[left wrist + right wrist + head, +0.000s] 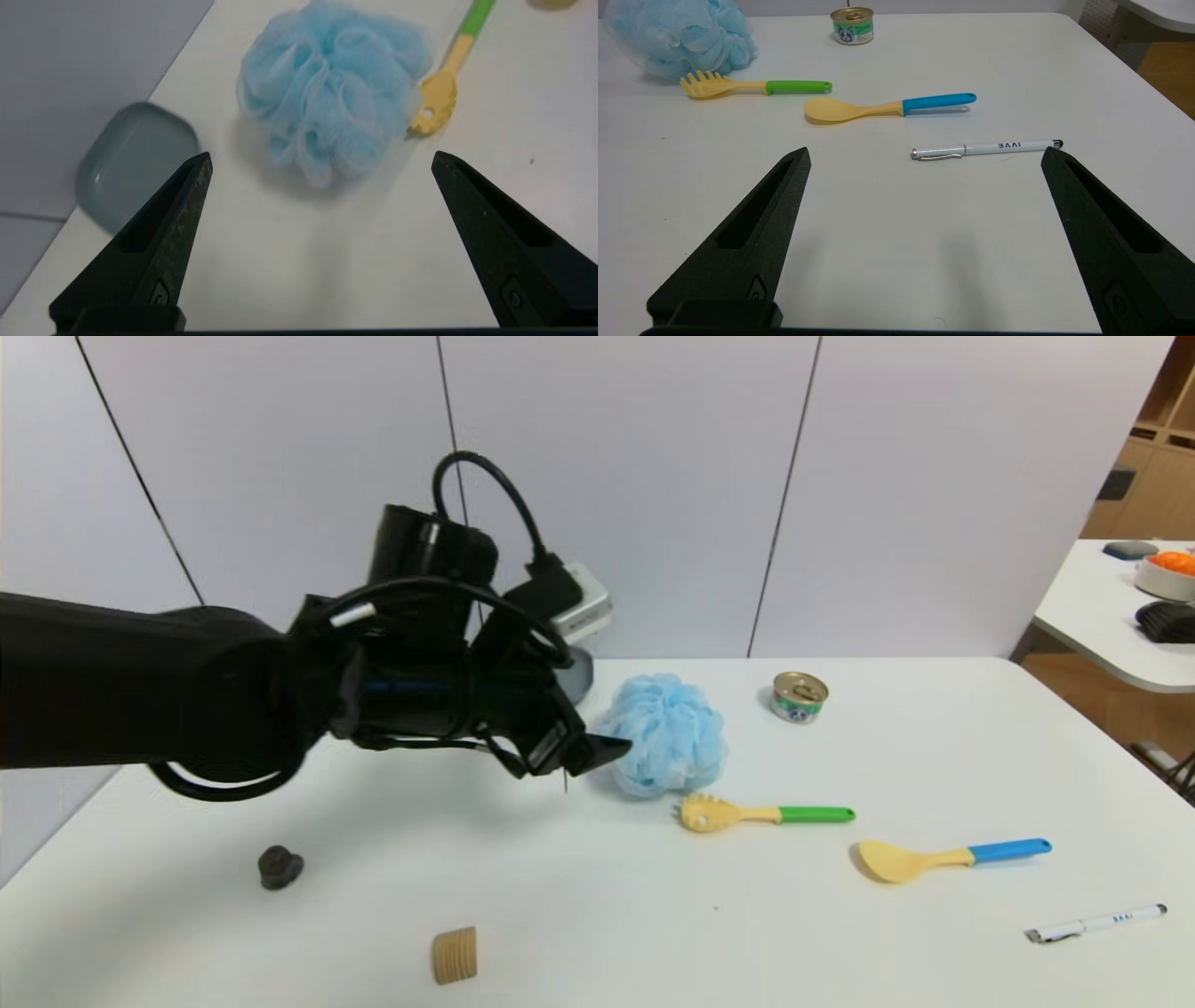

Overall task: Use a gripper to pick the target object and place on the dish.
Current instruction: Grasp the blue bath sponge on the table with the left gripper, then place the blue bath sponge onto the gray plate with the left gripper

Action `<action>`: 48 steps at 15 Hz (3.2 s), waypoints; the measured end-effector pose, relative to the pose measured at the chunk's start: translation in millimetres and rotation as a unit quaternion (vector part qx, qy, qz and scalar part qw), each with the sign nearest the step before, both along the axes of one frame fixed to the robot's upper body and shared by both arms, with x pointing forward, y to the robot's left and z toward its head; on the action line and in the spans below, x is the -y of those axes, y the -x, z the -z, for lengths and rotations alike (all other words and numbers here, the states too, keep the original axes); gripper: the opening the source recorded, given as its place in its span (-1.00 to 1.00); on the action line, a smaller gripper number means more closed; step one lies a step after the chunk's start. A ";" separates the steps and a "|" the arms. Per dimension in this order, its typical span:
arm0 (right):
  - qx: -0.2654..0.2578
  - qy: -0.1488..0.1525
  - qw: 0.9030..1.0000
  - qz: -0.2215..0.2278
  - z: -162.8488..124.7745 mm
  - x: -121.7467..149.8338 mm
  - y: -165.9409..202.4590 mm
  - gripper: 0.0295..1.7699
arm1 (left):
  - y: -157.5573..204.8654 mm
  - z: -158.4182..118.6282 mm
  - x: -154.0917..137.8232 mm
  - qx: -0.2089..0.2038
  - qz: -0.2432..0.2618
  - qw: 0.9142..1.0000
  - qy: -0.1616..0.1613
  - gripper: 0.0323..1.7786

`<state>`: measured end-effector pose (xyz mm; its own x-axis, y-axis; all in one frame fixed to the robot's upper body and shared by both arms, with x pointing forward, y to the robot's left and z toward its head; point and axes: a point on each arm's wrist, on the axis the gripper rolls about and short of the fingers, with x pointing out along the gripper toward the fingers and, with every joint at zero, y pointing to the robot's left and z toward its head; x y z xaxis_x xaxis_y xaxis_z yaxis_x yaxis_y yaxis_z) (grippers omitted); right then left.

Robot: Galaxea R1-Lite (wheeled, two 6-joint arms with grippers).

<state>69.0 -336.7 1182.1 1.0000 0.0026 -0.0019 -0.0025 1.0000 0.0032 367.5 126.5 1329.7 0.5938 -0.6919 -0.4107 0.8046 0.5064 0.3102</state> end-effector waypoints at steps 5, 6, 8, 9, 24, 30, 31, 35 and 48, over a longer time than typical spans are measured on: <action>0.000 0.000 1.000 0.000 0.0 0.0 0.0 0.93 | -28.4 21.1 38.4 0.020 0.044 0.998 0.047 0.90; 0.000 0.000 1.000 0.000 0.0 0.0 0.0 0.93 | -31.7 24.3 44.0 0.017 0.047 0.998 0.049 0.90; 0.000 0.000 1.000 0.000 0.1 0.0 0.0 0.93 | -38.3 34.4 52.5 0.009 0.050 0.998 0.047 0.90; 0.000 0.000 1.000 0.000 0.0 0.0 0.0 0.93 | -41.8 40.2 56.3 0.003 0.049 0.998 0.047 0.90; 0.000 0.000 1.000 0.000 0.0 0.0 0.0 0.93 | -70.2 101.4 77.5 -0.030 0.034 0.997 0.065 0.90; 0.000 0.000 1.000 0.000 0.0 0.0 0.0 0.93 | -70.1 102.6 77.4 -0.031 0.033 0.997 0.063 0.15; 0.000 0.000 1.000 0.000 0.0 0.0 0.0 0.93 | -70.1 102.2 77.4 -0.031 0.033 0.997 0.064 0.04; 0.000 0.000 1.000 0.000 0.1 0.0 0.0 0.93 | -70.1 96.2 76.0 -0.021 0.034 0.997 0.070 -0.27; 0.000 0.000 1.000 0.000 0.0 0.0 0.0 0.93 | -120.5 43.3 -40.6 0.067 -0.100 0.989 0.089 -0.42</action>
